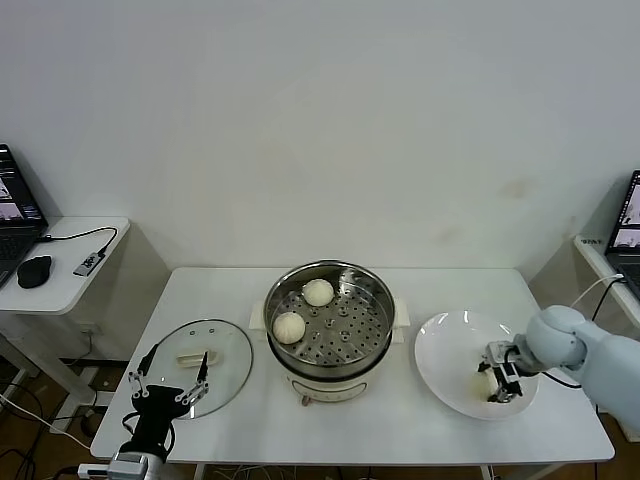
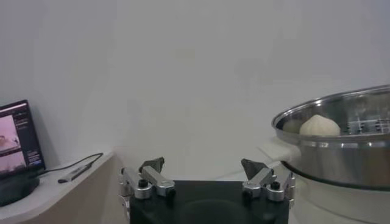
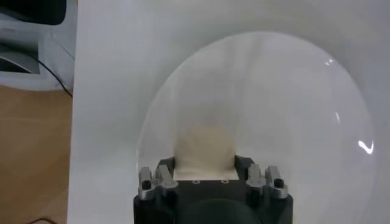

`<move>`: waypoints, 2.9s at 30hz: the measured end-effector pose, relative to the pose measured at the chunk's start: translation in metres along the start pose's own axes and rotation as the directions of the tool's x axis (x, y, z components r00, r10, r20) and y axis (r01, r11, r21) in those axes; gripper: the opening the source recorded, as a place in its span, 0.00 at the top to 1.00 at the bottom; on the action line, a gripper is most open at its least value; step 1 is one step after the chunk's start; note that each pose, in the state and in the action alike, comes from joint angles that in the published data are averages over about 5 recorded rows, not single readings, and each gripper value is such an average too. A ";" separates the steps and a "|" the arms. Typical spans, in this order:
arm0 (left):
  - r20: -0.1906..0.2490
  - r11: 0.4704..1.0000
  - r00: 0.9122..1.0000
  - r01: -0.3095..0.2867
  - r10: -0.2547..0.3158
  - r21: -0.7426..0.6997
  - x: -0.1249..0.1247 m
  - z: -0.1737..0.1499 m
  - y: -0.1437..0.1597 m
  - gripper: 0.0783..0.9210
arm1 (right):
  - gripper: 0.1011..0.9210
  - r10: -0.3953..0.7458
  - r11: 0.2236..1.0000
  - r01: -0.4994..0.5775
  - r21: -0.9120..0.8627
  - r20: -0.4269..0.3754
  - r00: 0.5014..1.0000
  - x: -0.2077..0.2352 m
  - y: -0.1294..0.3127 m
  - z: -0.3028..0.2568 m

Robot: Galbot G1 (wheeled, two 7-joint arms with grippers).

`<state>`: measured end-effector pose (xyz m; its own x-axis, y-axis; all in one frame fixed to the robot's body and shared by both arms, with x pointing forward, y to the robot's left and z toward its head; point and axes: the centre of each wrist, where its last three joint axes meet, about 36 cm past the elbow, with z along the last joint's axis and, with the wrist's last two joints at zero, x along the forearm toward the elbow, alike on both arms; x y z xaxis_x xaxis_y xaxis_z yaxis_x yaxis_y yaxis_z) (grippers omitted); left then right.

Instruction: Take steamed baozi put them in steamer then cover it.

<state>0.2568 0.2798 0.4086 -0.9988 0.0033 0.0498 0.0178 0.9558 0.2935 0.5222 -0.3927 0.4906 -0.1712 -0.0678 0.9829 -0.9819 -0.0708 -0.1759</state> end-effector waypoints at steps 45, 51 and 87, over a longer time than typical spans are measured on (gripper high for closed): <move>0.012 0.998 0.998 0.063 -0.063 0.016 -0.005 0.000 0.009 0.12 | 0.37 -0.002 0.733 -0.197 0.651 0.292 0.957 0.114 -0.123 -0.267; 0.010 0.997 0.997 0.075 -0.075 0.020 -0.004 0.003 0.012 0.12 | 0.36 -0.047 0.609 -0.175 0.774 0.256 0.966 0.094 -0.120 -0.292; 0.026 0.997 0.996 0.080 -0.081 0.014 -0.008 0.004 0.018 0.12 | 0.12 -0.052 0.498 -0.137 0.856 0.187 0.981 0.126 -0.128 -0.269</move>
<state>0.2649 0.2983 0.4099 -0.9978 -0.0664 0.0012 -0.0633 0.9570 0.2832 0.6040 -0.1242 0.6519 -0.1012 -0.2493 0.9631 -0.3956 -0.8782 -0.2689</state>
